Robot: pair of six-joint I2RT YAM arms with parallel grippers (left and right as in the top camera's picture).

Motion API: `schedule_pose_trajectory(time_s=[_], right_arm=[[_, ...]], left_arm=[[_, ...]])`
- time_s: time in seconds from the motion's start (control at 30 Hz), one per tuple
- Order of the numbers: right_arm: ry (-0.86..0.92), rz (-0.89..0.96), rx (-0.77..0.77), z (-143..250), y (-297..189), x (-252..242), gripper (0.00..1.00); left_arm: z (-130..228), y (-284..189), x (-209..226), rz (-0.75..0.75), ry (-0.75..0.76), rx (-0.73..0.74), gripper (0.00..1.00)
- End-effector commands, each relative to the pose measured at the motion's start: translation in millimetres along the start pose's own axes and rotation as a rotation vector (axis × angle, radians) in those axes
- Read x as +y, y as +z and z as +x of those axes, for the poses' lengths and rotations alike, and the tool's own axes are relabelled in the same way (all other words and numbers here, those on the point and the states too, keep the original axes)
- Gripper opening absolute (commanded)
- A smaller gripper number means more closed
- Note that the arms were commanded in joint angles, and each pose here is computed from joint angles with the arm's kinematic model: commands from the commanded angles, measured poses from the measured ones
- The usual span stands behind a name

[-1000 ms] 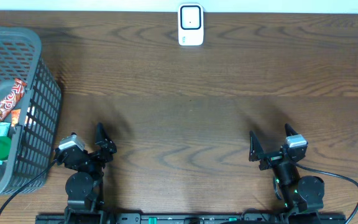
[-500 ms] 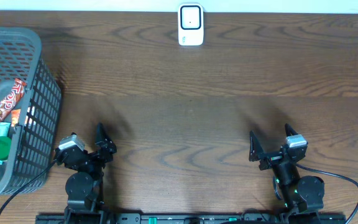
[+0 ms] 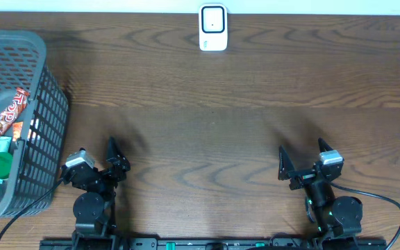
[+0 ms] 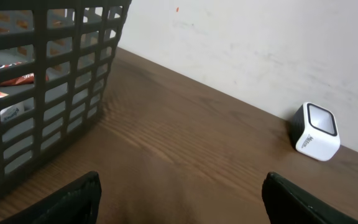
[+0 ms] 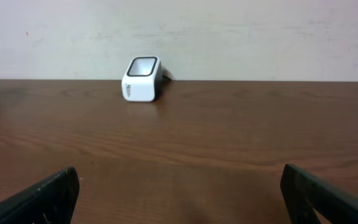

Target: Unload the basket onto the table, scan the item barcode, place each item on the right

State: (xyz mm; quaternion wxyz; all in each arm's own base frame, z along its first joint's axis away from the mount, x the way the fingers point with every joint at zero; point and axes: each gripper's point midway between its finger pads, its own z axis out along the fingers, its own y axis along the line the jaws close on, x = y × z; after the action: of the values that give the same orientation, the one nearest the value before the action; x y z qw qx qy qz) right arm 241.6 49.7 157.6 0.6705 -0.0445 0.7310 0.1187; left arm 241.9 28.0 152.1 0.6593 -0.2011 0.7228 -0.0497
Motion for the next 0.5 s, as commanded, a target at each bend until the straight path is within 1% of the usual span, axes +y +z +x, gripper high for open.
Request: schedule_pose_trajectory(time_s=[0.0,0.13,0.2,0.27,0.3,0.37,0.47], right_arm=[[0.013,-0.002,0.007,1.9,0.2,0.6,0.99],[0.013,-0.002,0.007,1.9,0.2,0.6,0.99],[0.013,-0.002,0.006,1.8,0.2,0.7,0.99],[0.013,-0.002,0.007,1.9,0.2,0.6,0.99],[0.013,-0.002,0.007,1.9,0.2,0.6,0.99],[0.013,-0.002,0.007,1.9,0.2,0.6,0.99],[0.013,-0.002,0.006,1.8,0.2,0.7,0.99]], left_arm=[[17.5,2.6,6.1,-0.017,0.026,0.039,0.83],[14.2,2.7,4.6,-0.011,0.021,0.026,0.83],[20.9,1.8,-11.9,0.087,0.053,0.063,0.83],[26.9,-1.8,-30.2,0.198,0.141,0.095,0.83],[27.9,-3.3,-34.6,0.225,0.170,0.103,0.84],[22.7,-4.5,-38.2,0.237,0.208,0.098,0.83],[-1.4,-7.4,-47.7,0.246,0.217,0.082,0.84]])
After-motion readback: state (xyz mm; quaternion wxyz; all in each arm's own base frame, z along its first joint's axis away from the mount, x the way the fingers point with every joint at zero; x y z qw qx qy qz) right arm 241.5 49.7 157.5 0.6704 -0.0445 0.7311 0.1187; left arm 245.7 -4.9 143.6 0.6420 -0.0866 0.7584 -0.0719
